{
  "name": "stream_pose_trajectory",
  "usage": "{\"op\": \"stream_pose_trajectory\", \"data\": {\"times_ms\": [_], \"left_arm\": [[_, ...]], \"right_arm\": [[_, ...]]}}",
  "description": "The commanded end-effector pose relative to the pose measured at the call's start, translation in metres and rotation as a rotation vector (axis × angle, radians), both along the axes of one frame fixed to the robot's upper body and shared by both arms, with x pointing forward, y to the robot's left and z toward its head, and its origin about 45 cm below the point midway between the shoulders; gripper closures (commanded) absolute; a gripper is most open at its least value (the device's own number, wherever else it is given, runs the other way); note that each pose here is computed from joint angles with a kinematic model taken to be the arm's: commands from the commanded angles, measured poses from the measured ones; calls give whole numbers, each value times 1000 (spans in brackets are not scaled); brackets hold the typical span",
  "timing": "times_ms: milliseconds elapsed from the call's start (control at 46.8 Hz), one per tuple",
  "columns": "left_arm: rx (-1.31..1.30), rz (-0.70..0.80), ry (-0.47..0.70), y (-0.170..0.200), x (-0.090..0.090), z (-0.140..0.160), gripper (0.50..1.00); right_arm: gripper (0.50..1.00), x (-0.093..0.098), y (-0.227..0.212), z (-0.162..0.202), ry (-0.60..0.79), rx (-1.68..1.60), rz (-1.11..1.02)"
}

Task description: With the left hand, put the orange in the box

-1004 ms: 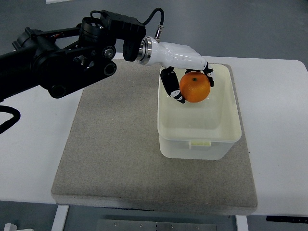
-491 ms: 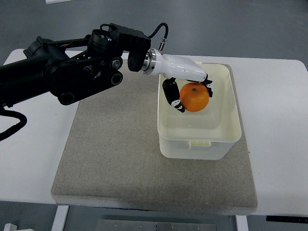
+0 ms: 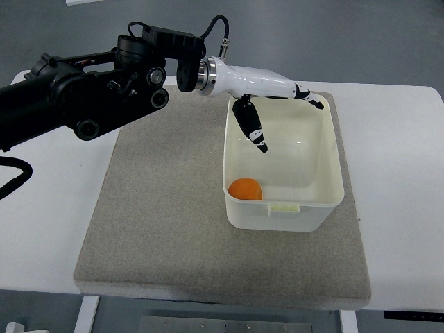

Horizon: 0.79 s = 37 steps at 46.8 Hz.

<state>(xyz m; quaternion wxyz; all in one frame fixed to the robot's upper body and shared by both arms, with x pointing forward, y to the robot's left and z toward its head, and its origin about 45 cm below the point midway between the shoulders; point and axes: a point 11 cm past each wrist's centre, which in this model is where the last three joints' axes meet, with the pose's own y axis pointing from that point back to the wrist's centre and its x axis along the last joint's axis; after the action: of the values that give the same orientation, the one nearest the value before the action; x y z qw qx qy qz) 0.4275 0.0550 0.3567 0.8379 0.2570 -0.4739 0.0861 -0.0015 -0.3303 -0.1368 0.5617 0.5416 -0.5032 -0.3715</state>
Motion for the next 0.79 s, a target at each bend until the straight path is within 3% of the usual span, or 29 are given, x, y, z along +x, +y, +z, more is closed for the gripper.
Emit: {"op": "stream_pose_trajectory", "data": {"times_ms": [0,235,534,769], "left_arm": [[-97,45,79,12,5,10,508],[-324,207,246,65,26,32,508],[-675,533,506,153,67,1,508],[-890,675,657,196,73,-29,508]], "right_arm": [[556,0,0,0,0,0,0],[556,0,0,0,0,0,0],[556,0,0,0,0,0,0],[556,0,0,0,0,0,0]]}}
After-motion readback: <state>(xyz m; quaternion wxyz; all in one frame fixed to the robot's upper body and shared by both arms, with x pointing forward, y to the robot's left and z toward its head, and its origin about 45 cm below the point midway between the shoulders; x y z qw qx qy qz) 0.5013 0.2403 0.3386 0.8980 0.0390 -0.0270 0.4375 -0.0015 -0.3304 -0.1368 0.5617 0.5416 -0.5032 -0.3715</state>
